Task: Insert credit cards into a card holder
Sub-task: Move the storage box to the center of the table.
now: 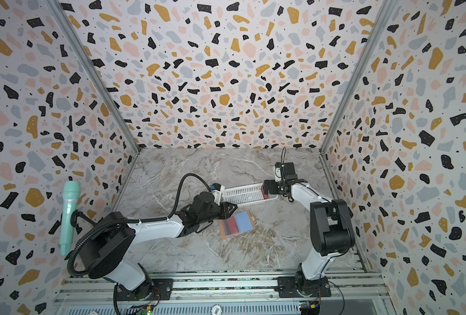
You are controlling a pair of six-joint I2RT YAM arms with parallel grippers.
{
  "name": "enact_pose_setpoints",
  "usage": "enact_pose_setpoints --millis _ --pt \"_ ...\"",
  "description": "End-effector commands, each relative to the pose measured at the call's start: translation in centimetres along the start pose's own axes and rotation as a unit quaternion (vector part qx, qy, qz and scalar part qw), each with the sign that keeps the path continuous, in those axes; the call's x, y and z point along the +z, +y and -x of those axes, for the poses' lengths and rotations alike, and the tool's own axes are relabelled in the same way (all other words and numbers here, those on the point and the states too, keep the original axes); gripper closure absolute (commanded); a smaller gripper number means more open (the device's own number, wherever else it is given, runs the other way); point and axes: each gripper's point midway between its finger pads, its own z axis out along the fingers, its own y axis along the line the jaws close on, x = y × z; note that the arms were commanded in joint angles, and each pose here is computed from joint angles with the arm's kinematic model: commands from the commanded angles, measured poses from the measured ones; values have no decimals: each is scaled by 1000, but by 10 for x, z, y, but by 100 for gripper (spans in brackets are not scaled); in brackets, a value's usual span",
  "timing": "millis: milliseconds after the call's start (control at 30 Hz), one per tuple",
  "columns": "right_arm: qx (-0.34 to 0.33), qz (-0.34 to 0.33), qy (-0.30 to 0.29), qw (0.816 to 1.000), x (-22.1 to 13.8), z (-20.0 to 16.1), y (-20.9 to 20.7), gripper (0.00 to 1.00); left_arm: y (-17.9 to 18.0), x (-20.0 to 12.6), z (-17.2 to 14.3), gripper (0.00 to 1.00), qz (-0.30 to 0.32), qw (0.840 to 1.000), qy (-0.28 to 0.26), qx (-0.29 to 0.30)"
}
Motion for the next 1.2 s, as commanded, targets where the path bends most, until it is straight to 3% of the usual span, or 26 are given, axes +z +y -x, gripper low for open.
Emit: enact_pose_setpoints --millis 0,600,1167 --pt "-15 20 2 1000 2 7 6 1 -8 -4 4 67 -13 1000 -9 13" --pt "-10 51 20 998 26 -5 16 28 -11 -9 4 69 -17 1000 -9 13" --pt "-57 65 32 996 26 -38 85 30 -16 -9 13 72 -15 1000 -12 18"
